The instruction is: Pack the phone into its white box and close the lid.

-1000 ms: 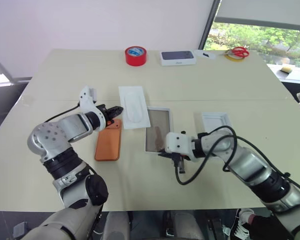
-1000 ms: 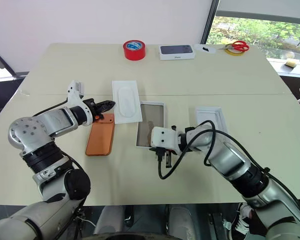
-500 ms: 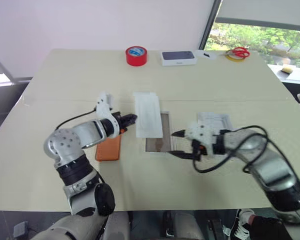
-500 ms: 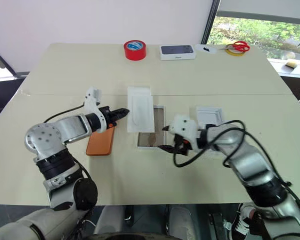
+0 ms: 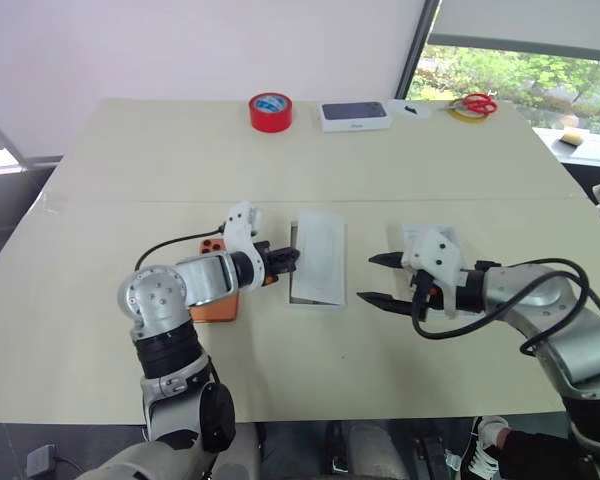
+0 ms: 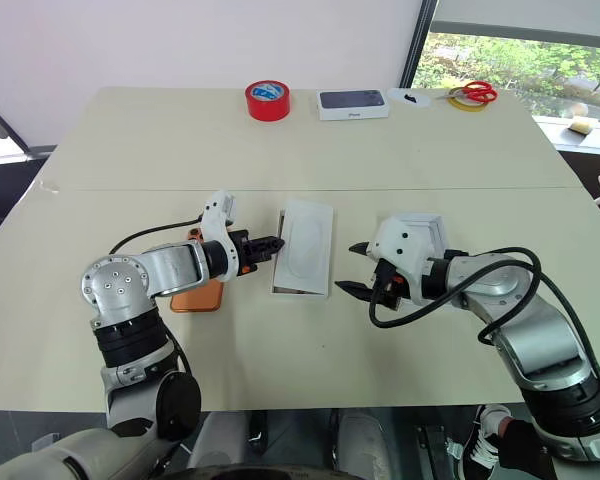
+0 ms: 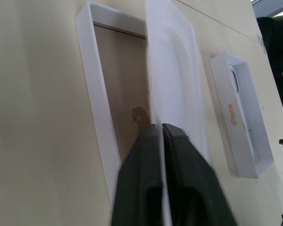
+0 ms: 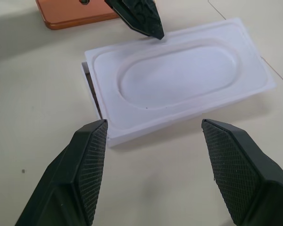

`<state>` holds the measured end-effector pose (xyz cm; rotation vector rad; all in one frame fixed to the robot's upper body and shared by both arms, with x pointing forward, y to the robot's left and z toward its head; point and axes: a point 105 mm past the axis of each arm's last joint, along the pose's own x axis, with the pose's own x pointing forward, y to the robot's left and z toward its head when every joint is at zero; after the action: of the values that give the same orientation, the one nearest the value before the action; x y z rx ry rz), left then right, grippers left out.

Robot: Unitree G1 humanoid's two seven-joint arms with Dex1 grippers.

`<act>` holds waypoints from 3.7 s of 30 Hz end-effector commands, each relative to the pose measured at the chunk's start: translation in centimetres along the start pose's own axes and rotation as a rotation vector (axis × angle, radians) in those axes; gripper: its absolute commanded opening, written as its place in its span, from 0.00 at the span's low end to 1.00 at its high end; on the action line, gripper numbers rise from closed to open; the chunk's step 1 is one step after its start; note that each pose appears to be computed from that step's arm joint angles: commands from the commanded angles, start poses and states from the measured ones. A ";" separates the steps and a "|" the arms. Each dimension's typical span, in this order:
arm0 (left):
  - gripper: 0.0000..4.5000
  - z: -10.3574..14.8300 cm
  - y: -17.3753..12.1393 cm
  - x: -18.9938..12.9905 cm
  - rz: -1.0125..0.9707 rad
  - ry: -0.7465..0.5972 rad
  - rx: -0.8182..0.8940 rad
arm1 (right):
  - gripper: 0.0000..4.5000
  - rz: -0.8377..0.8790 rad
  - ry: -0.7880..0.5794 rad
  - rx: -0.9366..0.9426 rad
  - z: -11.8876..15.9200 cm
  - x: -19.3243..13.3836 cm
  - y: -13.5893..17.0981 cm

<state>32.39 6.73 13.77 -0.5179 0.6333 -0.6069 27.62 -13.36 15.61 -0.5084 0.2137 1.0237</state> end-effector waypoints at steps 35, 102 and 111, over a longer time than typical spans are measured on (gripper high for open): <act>0.62 0.6 3.9 -10.2 -0.099 -0.102 0.894 | 0.01 -0.225 0.127 -0.160 2.1 12.3 -3.6; 1.00 3.0 11.9 -14.1 0.317 -0.123 0.491 | 0.00 -0.114 -0.031 -0.209 7.2 13.8 0.5; 1.00 -0.4 12.5 -12.9 0.271 0.059 0.144 | 0.00 0.090 0.043 -0.262 7.3 17.4 4.5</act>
<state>28.96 25.05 11.73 -0.2241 0.6379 -0.3612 32.37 4.58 12.90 -0.7516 0.1703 1.1141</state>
